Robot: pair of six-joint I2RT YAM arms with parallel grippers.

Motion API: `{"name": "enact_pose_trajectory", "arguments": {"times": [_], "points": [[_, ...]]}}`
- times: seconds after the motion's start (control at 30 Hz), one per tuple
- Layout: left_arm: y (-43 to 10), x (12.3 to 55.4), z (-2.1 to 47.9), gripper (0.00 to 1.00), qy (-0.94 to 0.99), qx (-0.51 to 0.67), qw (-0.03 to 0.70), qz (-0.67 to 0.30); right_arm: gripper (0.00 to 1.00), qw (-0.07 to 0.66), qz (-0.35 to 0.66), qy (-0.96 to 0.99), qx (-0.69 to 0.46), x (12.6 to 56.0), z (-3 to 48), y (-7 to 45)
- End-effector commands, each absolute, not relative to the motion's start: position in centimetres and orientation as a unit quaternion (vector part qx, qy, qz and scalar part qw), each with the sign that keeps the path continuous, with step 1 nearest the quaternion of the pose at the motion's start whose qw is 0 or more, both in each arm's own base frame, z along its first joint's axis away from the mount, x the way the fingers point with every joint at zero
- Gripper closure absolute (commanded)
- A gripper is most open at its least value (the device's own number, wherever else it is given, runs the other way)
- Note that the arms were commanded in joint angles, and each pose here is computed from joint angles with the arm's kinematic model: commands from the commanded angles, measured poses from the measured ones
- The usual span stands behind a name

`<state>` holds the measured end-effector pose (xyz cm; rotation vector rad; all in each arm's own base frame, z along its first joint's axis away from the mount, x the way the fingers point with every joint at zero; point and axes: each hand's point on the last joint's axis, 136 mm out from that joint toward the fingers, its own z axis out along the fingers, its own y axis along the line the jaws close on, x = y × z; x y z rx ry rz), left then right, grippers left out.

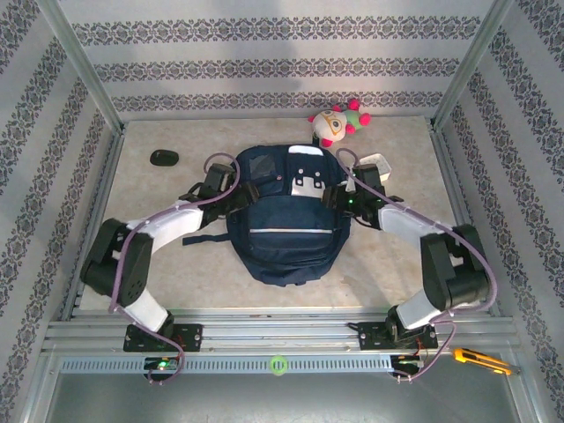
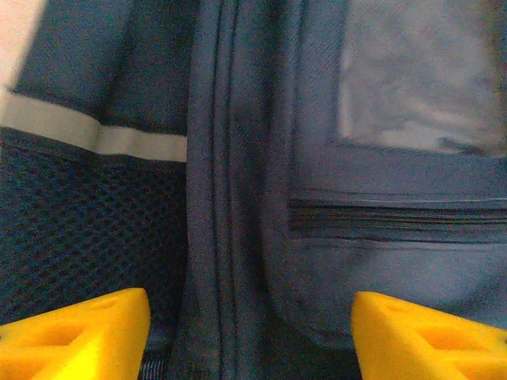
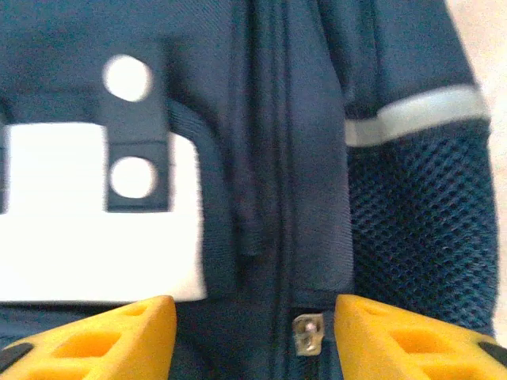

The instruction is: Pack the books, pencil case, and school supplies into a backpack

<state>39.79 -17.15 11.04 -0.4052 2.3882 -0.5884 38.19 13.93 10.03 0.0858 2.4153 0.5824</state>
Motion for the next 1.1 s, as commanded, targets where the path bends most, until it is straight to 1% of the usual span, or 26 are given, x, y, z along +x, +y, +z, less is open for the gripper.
{"name": "enact_pose_trajectory", "arguments": {"times": [0.0, 0.07, 0.1, 0.13, 0.23, 0.33, 0.43, 0.6, 0.7, 0.8, 0.83, 0.9, 0.97, 1.03, 1.07], "points": [[-13.6, 39.9, 19.8, 0.23, 0.887, -0.114, 0.421, -0.153, 0.37, 0.379, 0.196, 0.905, -0.005, 38.1, 17.6, 12.3], [-11.2, 39.4, 24.5, 0.08, 0.862, -0.089, 0.488, -0.105, 0.29, 0.421, 0.166, 0.891, -0.023, 37.7, 21.3, 10.8], [-9.9, 38.9, 26.5, 0.00, 0.845, -0.076, 0.524, -0.072, 0.03, 0.446, 0.148, 0.882, -0.030, 37.5, 23.0, 9.9], [-8.7, 38.3, 28.0, 0.00, 0.830, -0.070, 0.551, -0.044, 0.02, 0.466, 0.134, 0.874, -0.035, 37.3, 24.3, 9.1], [-4.7, 36.3, 31.2, 0.00, 0.759, -0.061, 0.646, 0.060, 0.02, 0.529, 0.090, 0.843, -0.037, 36.8, 27.0, 6.2], [-2.0, 34.4, 30.8, 0.00, 0.701, -0.070, 0.698, 0.131, 0.02, 0.571, 0.056, 0.818, -0.031, 36.7, 26.9, 3.9], [-0.8, 33.8, 28.3, 0.00, 0.686, -0.063, 0.702, 0.182, 0.02, 0.595, 0.029, 0.803, -0.016, 36.8, 24.9, 1.5], [-0.5, 34.6, 21.7, 0.01, 0.707, -0.046, 0.673, 0.212, 0.02, 0.597, 0.012, 0.802, 0.012, 36.6, 19.4, -1.2], [0.0, 34.9, 18.1, 0.01, 0.711, -0.051, 0.671, 0.203, 0.02, 0.591, 0.029, 0.806, -0.002, 36.4, 15.6, -1.2], [-0.1, 36.4, 14.1, 0.01, 0.736, -0.025, 0.652, 0.182, 0.02, 0.577, 0.046, 0.816, -0.006, 36.9, 12.7, -0.9], [-0.2, 37.0, 12.5, 0.01, 0.749, -0.016, 0.640, 0.173, 0.02, 0.581, 0.059, 0.812, -0.015, 37.4, 12.9, -0.5], [0.2, 37.2, 12.3, 0.01, 0.744, -0.020, 0.647, 0.167, 0.02, 0.568, 0.073, 0.819, -0.026, 38.0, 12.6, 0.0], [-0.2, 37.0, 11.4, 0.01, 0.767, -0.005, 0.631, 0.114, 0.02, 0.563, 0.091, 0.821, -0.026, 38.6, 12.5, 0.4], [-0.5, 37.3, 10.3, 0.01, 0.771, 0.008, 0.633, 0.068, 0.02, 0.577, 0.117, 0.807, -0.032, 38.7, 13.0, 1.3], [-0.2, 37.8, 10.6, 0.01, 0.757, 0.005, 0.649, 0.074, 0.02, 0.593, 0.118, 0.795, -0.042, 38.6, 12.9, 1.8]]}}
